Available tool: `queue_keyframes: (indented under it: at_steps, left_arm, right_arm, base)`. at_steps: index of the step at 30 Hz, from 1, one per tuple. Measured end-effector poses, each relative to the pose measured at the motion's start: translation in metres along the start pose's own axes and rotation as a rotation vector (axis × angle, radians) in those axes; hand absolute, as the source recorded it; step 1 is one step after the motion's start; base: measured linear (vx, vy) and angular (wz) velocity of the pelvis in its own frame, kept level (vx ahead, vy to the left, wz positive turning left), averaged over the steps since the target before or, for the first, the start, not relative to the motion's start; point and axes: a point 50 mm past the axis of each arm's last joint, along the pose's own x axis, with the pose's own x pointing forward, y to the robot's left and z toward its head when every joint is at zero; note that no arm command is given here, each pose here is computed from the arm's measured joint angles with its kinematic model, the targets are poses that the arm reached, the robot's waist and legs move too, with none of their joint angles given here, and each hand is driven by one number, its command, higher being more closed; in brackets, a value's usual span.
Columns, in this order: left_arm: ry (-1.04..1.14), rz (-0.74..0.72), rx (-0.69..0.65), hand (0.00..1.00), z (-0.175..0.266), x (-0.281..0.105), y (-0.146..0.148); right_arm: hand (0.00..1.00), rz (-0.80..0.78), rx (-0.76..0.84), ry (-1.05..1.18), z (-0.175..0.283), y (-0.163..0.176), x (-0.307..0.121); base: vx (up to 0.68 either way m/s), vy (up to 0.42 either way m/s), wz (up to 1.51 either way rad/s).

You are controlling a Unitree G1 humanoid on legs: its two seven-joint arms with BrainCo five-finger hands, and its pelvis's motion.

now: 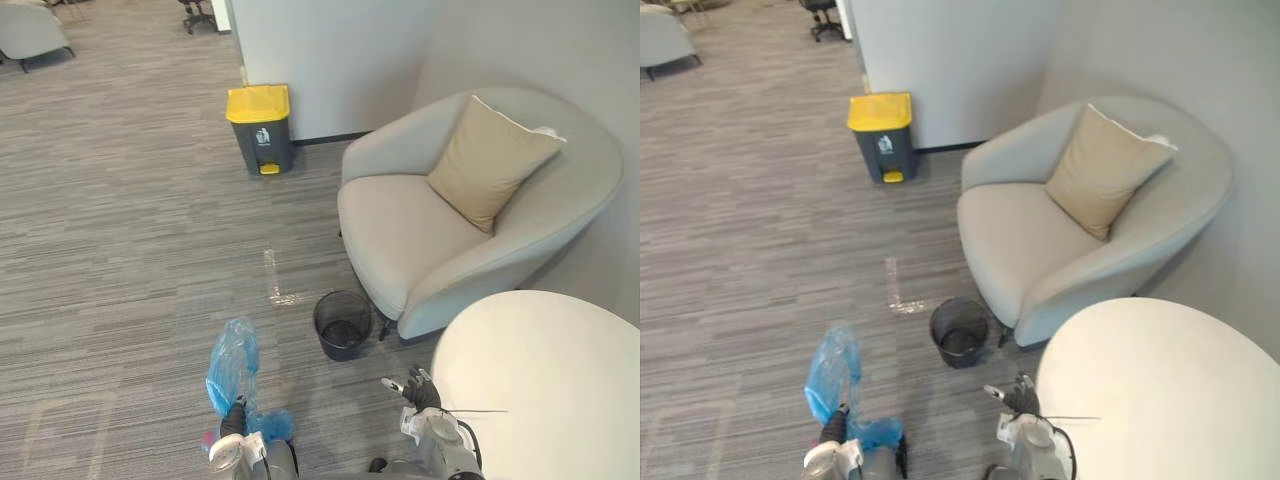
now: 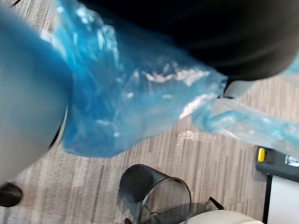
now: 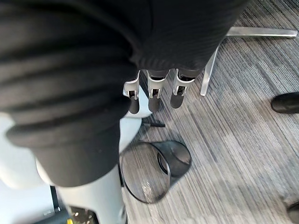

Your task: Gather rubbish on tea table into small bin, then transfer packed bag to large trash can.

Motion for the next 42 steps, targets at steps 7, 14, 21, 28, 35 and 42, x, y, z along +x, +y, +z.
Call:
queue_keyframes:
  at_steps: [7, 14, 21, 28, 35, 42]
  left_arm:
    - [0.038, 0.012, 0.087, 1.0, -0.008, 0.001, 0.011]
    - [0.064, 0.065, 0.144, 1.0, -0.009, 0.004, 0.036]
    - [0.089, 0.083, 0.134, 1.0, -0.013, 0.003, 0.041]
    - [0.069, 0.049, 0.098, 1.0, -0.008, 0.006, 0.024]
    - [0.057, 0.008, 0.039, 1.0, -0.004, 0.006, 0.0]
    - [-0.008, 0.006, 0.028, 1.0, 0.012, 0.009, -0.002]
  right_arm:
    - [0.0, -0.056, 0.018, 0.136, -0.033, -0.009, -0.006]
    - [0.0, -0.069, 0.008, 0.187, -0.041, -0.011, -0.005]
    - [0.0, -0.068, 0.002, 0.193, -0.046, -0.01, -0.008]
    - [0.0, -0.109, 0.043, 0.178, -0.043, -0.018, -0.007]
    - [0.0, -0.1, 0.063, 0.14, -0.029, -0.016, -0.001]
    - [0.0, -0.128, 0.094, 0.152, -0.027, -0.013, 0.001]
  base:
    - [-0.01, 0.135, 0.56]
    - [0.09, 0.078, 0.16]
    - [0.26, 0.065, 0.52]
    - [0.42, -0.05, 0.6]
    - [0.64, -0.054, 0.26]
    - [0.48, 0.159, -0.41]
